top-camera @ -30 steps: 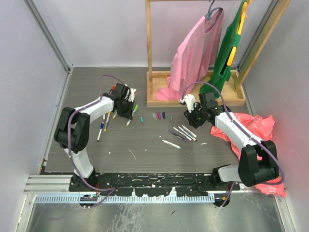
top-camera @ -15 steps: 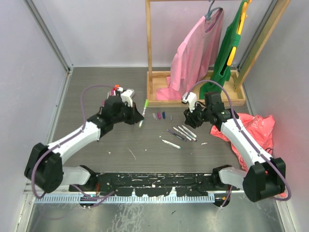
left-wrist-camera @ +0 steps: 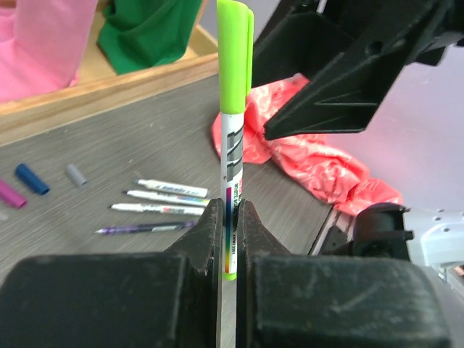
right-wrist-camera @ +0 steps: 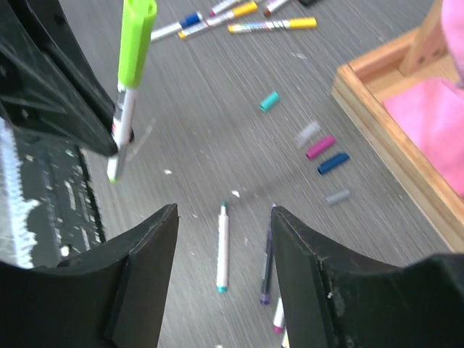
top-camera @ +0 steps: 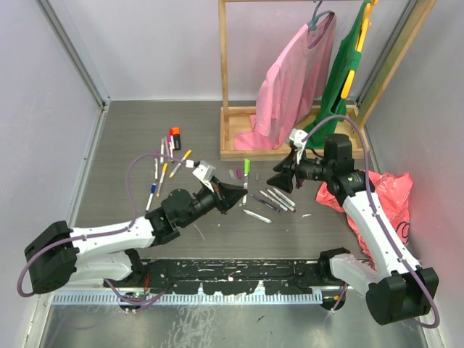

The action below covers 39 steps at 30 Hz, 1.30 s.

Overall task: Open the pen caps
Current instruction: Pick up the pen from the center of the board.

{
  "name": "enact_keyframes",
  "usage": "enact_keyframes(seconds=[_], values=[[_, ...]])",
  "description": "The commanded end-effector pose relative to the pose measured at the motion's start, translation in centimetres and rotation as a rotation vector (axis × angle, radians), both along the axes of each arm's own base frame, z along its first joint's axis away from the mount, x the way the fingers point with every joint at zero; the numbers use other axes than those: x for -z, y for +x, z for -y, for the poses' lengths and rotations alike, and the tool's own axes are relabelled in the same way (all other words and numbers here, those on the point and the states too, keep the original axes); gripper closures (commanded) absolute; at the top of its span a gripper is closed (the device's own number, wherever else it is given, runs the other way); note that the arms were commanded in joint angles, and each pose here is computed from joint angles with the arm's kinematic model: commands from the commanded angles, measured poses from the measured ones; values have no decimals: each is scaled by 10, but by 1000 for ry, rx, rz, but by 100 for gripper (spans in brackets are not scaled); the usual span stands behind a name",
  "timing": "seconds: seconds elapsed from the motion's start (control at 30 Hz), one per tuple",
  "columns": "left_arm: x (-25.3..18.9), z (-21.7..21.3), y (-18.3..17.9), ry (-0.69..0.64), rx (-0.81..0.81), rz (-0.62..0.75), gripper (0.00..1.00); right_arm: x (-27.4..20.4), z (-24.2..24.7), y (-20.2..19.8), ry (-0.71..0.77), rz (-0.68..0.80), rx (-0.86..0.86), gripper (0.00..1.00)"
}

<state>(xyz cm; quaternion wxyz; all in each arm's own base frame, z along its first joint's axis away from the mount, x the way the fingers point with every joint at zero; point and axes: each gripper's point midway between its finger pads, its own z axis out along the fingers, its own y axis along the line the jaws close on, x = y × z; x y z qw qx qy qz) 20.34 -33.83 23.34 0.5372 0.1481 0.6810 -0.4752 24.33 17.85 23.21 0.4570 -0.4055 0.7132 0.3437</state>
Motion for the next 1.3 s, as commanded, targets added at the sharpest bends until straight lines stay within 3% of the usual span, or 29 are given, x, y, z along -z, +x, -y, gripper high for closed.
enact_keyframes(seconds=[0.0,0.17,0.33,1.07,1.27], values=[[-51,-1,7,-204,-140,121,100,-46,-20,-18,225,-7,-157,40],[-54,7,2,-246,-184,134,100,-80,-32,-23,418,-55,-229,40],[-54,13,2,-261,-210,123,100,-76,-34,-35,537,-112,-223,43],[-54,44,-11,-281,-172,96,100,-47,-47,-29,508,-193,-164,50],[-53,53,-12,-282,-155,85,100,-41,-50,-30,487,-191,-170,59]])
